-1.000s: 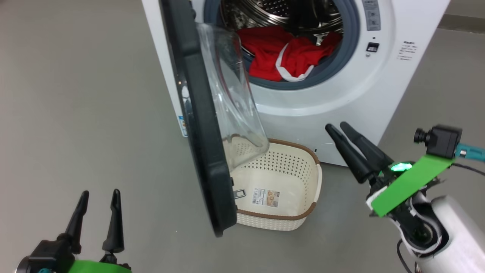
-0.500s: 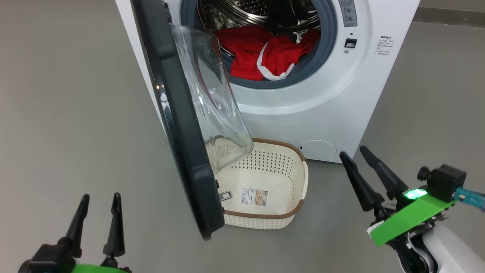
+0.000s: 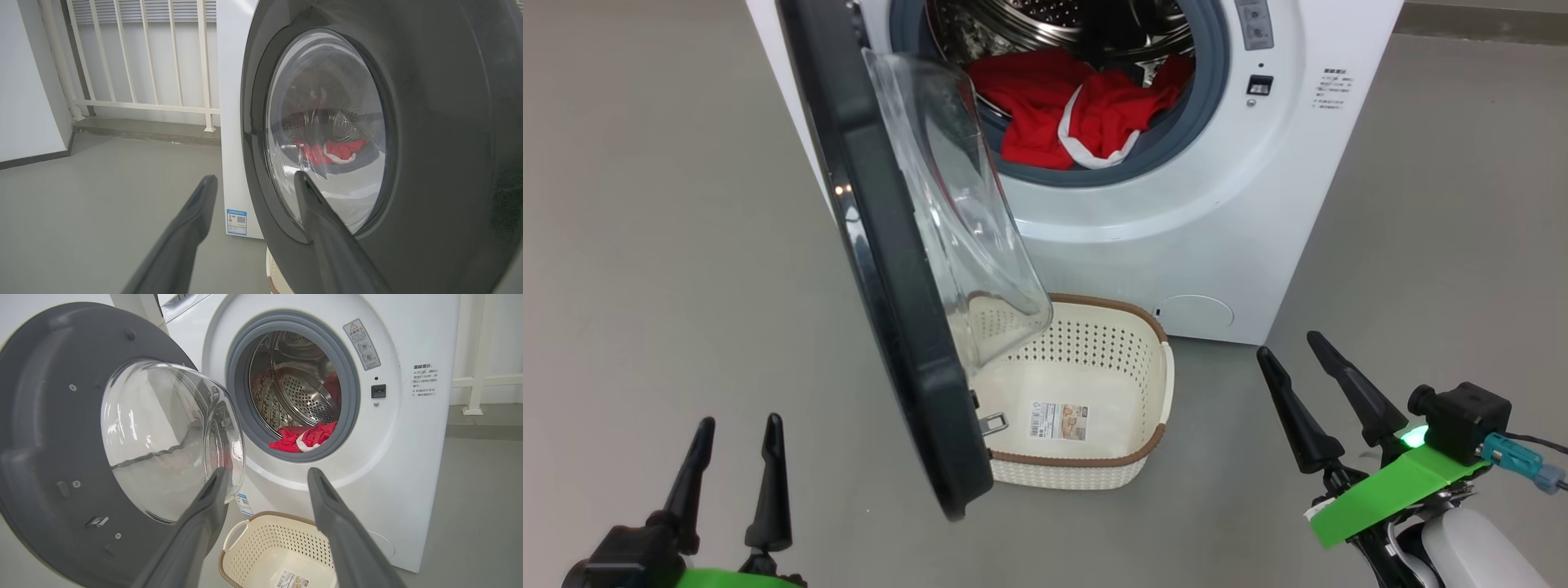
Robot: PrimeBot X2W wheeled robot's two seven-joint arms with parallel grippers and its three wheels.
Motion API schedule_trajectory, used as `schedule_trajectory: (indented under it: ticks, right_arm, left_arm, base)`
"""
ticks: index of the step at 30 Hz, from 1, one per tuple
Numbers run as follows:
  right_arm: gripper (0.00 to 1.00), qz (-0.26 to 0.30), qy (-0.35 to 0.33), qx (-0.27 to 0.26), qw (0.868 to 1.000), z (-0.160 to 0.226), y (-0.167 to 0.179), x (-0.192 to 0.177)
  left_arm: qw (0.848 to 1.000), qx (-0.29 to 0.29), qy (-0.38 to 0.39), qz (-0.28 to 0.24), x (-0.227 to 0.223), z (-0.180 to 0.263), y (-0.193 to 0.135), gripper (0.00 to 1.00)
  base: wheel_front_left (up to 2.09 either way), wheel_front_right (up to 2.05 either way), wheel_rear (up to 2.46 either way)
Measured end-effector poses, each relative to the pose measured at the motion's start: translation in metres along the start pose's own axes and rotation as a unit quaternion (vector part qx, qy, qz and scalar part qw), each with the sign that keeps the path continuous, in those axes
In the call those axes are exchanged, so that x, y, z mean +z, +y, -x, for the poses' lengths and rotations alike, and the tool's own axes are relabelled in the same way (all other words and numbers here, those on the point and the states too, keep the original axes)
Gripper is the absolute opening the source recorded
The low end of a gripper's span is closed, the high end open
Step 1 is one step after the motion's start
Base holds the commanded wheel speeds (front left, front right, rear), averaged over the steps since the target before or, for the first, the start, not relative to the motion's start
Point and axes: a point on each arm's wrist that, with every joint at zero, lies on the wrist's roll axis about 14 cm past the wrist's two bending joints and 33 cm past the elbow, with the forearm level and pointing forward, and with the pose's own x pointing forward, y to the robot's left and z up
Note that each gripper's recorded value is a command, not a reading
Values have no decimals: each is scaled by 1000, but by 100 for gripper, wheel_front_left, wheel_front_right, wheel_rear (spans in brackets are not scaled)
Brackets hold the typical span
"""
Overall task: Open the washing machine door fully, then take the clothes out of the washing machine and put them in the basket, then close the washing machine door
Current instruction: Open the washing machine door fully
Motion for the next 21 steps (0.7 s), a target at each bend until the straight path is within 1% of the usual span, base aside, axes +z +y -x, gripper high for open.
schedule_trajectory:
  ticks: [9, 21]
  right_arm:
    - [100, 7, -6, -14, 1000, 7, -6, 2]
    - [100, 10, -4, -10, 1000, 5, -2, -1]
  left_arm:
    - [1000, -9, 4, 3, -3, -4, -6, 100]
    - [1000, -8, 3, 3, -3, -3, -6, 100]
  base:
    - [0, 0, 0]
    - [0, 0, 0]
